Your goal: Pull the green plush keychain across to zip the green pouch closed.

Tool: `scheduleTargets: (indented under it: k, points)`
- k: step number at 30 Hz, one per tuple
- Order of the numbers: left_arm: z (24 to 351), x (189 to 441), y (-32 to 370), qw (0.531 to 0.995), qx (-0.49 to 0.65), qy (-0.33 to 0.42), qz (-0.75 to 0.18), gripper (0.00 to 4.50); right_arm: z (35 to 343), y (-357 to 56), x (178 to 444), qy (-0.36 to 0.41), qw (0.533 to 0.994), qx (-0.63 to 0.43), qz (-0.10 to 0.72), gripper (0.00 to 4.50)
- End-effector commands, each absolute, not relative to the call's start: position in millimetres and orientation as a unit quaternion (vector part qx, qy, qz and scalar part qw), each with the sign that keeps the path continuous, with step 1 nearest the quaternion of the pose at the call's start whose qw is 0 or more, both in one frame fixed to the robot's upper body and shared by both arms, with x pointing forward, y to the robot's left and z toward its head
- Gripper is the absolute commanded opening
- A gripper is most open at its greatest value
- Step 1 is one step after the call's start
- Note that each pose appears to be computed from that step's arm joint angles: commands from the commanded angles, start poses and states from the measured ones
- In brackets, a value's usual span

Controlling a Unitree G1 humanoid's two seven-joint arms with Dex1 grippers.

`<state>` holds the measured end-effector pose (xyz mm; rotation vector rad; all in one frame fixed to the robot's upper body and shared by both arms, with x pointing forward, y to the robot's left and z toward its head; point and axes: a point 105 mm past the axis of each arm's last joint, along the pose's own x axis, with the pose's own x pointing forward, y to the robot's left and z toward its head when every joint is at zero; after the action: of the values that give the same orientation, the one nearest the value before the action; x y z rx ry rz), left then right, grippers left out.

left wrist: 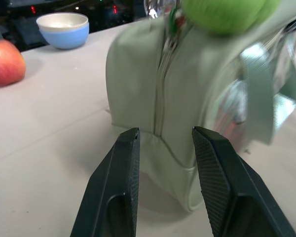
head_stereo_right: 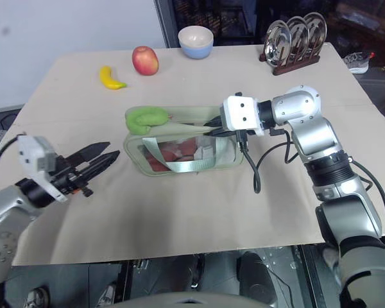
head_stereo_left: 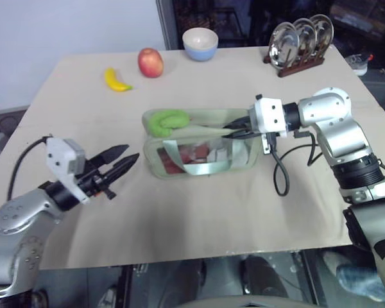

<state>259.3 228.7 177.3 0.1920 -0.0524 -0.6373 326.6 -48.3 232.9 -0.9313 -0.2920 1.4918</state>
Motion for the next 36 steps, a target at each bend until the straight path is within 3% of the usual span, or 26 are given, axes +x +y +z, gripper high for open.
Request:
scheduleTargets:
  k: [1,11,16,32,36]
  points:
    - [180,265,221,0.941,0.109,-0.050,-0.318,1.70,250,-47,322,-0.158,0.626,-0.409,0.645,0.00]
    - [170,276,201,0.937,0.058,-0.055,-0.340,1.70,250,-45,319,-0.161,0.627,-0.409,0.643,0.00]
    - [182,266,202,0.931,-0.023,-0.051,-0.361,1.70,251,-45,319,-0.163,0.628,-0.410,0.641,0.00]
    - [181,251,200,0.907,-0.004,-0.003,-0.422,1.70,251,-46,319,-0.162,0.630,-0.410,0.639,0.00]
    - [184,265,208,0.921,0.022,-0.016,-0.389,1.70,251,-45,318,-0.163,0.630,-0.409,0.640,0.00]
